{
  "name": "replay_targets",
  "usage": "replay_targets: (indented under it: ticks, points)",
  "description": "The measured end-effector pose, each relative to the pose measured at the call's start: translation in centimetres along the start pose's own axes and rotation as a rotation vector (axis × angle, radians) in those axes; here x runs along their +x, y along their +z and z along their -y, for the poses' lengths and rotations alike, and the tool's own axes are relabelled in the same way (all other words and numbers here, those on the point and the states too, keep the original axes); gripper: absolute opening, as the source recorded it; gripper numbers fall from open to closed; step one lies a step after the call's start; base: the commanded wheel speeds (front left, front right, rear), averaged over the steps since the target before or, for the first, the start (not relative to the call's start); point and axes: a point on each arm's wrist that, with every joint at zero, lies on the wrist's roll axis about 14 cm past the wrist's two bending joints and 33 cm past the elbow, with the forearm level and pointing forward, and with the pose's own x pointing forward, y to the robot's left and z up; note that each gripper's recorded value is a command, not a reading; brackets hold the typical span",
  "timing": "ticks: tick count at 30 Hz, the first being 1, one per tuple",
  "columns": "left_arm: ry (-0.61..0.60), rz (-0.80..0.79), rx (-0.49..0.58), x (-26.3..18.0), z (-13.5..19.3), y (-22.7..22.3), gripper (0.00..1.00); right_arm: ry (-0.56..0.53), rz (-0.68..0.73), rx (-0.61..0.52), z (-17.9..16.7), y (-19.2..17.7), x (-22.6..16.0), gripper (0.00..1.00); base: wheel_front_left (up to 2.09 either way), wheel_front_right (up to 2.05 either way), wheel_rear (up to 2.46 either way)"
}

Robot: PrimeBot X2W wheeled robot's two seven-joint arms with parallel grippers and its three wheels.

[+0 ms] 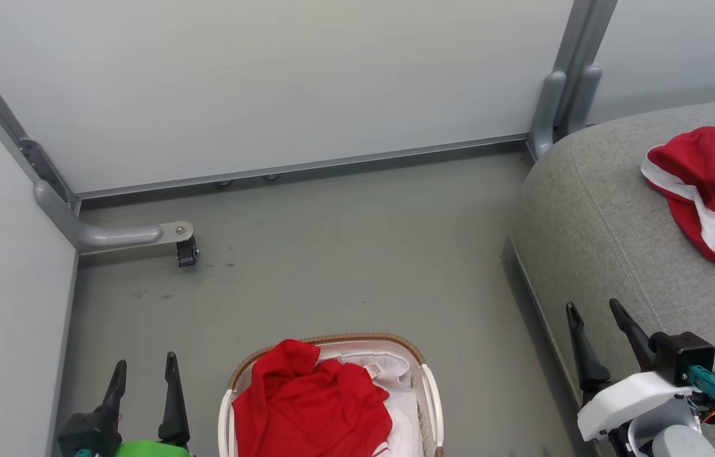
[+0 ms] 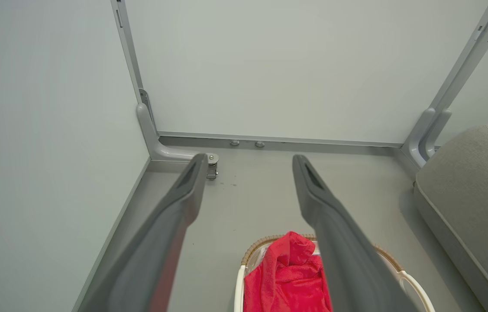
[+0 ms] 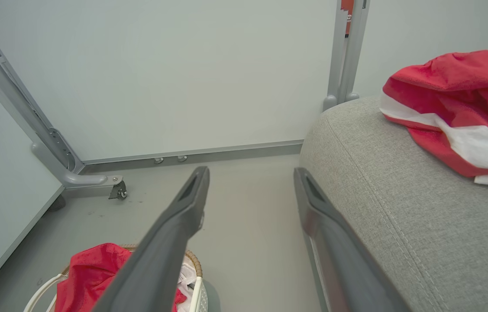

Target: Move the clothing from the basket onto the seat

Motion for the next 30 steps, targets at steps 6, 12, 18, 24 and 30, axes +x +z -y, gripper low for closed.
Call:
replay_targets:
  ticks: [6,12,18,24,30]
  points:
    - [-0.011,-0.012,-0.012,-0.1,0.6,-0.4,1.00,0.004,-0.017,0.001,-0.2,-0.6,-0.2,1.00,0.00,0.00,0.00]
    - [-0.052,-0.072,-0.015,1.0,2.0,-2.3,1.00,0.014,-0.002,0.005,-0.5,-0.1,1.0,1.00,0.00,0.00,0.00]
    - [-0.102,-0.150,-0.030,2.8,3.6,-4.7,1.00,0.030,0.007,0.006,-1.0,0.1,2.8,1.00,0.00,0.00,0.00]
    - [-0.153,-0.288,-0.010,4.6,5.0,-9.2,1.00,0.051,0.010,0.018,-1.6,-0.1,5.3,1.00,0.00,0.00,0.00]
    - [-0.184,-0.427,0.020,6.0,5.8,-13.9,1.00,0.042,-0.026,0.024,-1.3,-1.8,6.8,1.00,0.00,0.00,0.00]
